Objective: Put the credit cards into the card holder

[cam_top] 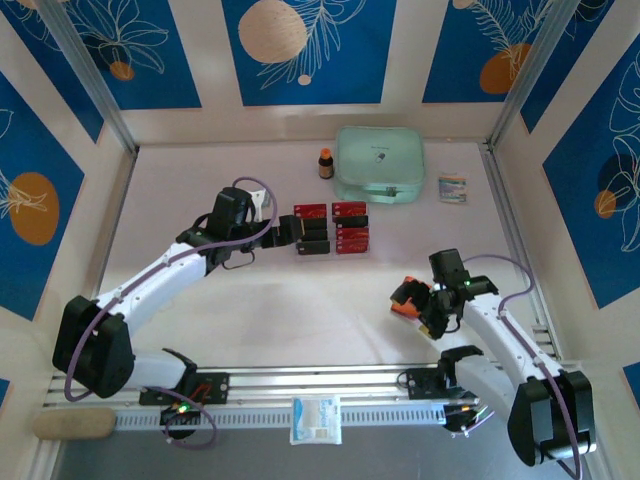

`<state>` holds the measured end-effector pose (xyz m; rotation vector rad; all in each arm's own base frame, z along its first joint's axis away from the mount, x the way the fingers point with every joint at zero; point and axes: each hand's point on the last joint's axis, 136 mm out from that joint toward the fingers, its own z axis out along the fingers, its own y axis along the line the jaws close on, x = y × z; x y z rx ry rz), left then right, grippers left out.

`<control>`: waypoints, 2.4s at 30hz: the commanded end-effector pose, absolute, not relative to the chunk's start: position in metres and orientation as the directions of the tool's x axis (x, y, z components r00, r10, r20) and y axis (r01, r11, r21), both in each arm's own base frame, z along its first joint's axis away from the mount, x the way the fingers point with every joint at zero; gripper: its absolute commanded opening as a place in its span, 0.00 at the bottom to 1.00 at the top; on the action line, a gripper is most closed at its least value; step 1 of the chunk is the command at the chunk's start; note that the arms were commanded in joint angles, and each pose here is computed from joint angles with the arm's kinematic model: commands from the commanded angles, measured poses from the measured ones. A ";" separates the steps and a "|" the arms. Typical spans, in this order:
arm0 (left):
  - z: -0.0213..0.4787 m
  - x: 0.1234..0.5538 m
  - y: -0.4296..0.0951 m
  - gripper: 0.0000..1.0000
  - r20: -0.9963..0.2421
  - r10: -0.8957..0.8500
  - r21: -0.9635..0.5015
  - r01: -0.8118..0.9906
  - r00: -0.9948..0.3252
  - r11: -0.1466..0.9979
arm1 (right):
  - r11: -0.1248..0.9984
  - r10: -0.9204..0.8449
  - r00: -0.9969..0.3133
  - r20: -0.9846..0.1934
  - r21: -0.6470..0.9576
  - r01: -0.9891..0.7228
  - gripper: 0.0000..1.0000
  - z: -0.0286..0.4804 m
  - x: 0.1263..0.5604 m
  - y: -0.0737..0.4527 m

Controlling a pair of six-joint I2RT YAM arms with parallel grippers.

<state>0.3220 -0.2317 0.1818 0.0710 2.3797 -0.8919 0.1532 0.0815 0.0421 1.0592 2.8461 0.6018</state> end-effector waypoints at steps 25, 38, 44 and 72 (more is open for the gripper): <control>0.186 0.324 -0.247 1.00 -0.545 -0.136 -0.606 0.276 -0.828 0.746 | 0.618 0.728 -0.681 0.081 0.352 0.703 0.50 0.030 0.157 0.061; 0.184 0.325 -0.255 1.00 -0.541 -0.124 -0.602 0.280 -0.832 0.748 | 0.609 0.716 -0.691 0.103 0.392 0.689 0.41 0.027 0.166 0.068; 0.184 0.325 -0.256 1.00 -0.542 -0.123 -0.597 0.278 -0.831 0.752 | 0.614 0.710 -0.695 0.110 0.387 0.688 0.35 0.022 0.165 0.068; 0.182 0.300 -0.222 1.00 -0.426 -0.297 -0.767 0.167 -0.854 0.620 | 0.575 0.020 -0.978 -0.207 0.803 -0.158 0.00 0.208 0.198 0.272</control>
